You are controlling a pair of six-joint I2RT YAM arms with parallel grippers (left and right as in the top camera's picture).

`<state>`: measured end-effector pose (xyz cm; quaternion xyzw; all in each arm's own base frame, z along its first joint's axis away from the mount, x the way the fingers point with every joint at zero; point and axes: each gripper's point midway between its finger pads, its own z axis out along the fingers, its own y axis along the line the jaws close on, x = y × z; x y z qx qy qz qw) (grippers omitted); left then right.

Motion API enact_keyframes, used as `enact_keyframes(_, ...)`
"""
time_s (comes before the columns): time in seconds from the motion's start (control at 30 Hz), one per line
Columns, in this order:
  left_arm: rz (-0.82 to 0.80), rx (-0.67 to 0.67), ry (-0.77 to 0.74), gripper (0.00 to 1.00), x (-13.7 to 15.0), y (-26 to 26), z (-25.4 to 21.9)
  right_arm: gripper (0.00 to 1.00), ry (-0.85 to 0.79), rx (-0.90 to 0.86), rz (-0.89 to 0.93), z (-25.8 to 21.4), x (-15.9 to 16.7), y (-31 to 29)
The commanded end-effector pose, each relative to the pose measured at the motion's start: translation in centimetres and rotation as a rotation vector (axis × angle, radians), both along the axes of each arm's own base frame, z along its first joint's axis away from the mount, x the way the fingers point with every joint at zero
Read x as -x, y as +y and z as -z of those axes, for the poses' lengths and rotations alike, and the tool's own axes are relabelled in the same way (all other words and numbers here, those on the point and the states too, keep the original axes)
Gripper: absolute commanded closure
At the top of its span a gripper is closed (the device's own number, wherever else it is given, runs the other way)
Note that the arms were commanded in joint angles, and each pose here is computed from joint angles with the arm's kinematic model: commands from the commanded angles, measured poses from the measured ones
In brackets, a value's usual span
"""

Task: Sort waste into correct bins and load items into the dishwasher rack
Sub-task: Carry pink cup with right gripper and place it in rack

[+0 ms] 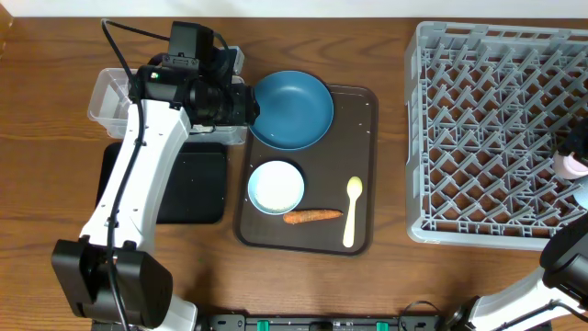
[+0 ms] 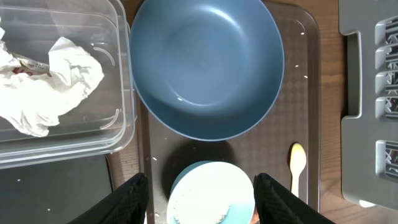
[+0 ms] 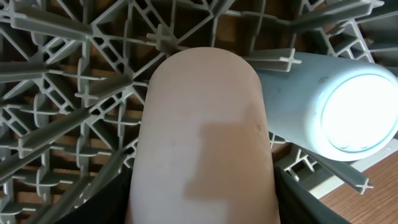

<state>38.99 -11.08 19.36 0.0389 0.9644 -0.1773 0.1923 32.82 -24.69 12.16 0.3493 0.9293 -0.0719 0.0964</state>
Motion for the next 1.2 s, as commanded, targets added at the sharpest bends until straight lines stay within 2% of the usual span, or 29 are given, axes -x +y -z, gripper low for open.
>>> enact_keyframes(0.0,0.002,-0.013,0.004,0.44,0.1,0.3,0.2,0.27,-0.025,0.013,0.025,-0.4,-0.4,-0.7)
enact_keyframes(0.03,0.002,-0.013,0.004,0.44,0.1,0.3,0.2,0.09,-0.042,0.007,0.021,-0.4,-0.8,-0.7)
enact_keyframes(0.07,0.002,-0.013,0.004,0.44,0.0,0.3,0.2,0.01,-0.055,0.003,0.018,-0.5,-1.1,-0.6)
enact_keyframes(0.37,0.002,-0.013,0.004,0.43,0.1,0.3,0.2,0.01,-0.153,0.003,-0.004,-3.8,-2.2,-0.1)
enact_keyframes(0.53,0.002,-0.013,0.004,0.43,0.1,0.3,0.3,0.01,-0.269,-0.033,-0.073,-6.7,-3.7,1.9)
enact_keyframes(0.77,0.002,-0.017,0.026,0.42,0.3,0.3,0.8,0.01,-0.430,-0.221,-0.388,-8.8,-7.8,10.5)
enact_keyframes(1.03,0.000,-0.020,-0.018,0.42,-0.6,0.3,0.5,0.01,-0.432,-0.247,-0.608,-9.1,-10.3,18.7)
enact_keyframes(1.17,-0.027,-0.074,-0.021,0.41,-0.8,1.3,0.8,0.01,-0.450,-0.255,-0.732,-9.4,-11.6,23.8)
